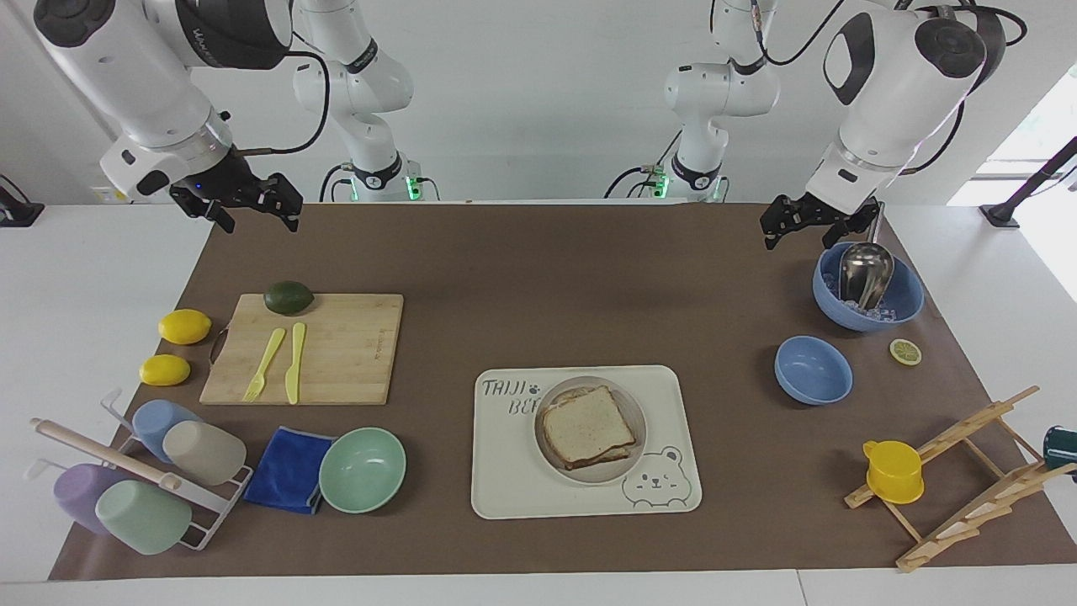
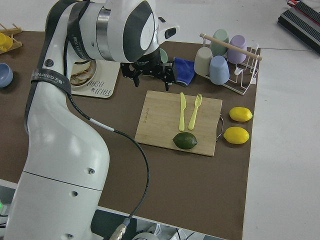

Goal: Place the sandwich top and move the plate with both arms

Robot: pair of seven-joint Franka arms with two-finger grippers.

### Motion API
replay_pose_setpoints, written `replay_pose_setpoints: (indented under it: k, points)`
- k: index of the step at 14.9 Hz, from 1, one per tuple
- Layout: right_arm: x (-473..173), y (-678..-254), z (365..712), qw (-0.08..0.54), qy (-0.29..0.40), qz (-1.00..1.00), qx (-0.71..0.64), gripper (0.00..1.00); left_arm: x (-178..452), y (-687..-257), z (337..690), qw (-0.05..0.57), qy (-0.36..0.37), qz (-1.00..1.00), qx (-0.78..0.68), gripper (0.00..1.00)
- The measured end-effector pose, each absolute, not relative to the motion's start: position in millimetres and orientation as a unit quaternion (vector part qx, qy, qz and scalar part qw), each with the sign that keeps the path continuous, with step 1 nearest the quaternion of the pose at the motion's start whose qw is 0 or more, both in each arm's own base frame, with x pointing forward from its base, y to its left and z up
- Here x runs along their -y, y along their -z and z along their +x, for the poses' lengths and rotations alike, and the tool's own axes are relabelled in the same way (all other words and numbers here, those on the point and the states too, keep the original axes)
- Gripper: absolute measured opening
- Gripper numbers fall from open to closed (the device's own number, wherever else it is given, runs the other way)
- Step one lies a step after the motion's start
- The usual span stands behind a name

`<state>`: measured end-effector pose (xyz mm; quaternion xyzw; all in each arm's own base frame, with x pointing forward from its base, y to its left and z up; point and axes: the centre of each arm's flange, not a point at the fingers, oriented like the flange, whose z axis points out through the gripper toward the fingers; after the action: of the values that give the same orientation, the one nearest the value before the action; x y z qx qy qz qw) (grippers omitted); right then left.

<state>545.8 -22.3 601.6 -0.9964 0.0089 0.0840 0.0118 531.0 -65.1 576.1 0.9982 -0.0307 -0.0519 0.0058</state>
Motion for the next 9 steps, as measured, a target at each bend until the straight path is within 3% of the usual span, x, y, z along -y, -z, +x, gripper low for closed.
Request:
replay_pose_setpoints:
  k: [9]
  points:
    - [22.3, -601.6, 545.8, 0.012, -0.084, -0.996, -0.009, 1.0, 64.3, -607.4, 528.3, 0.025, 0.046, 0.998, 0.027, 1.0]
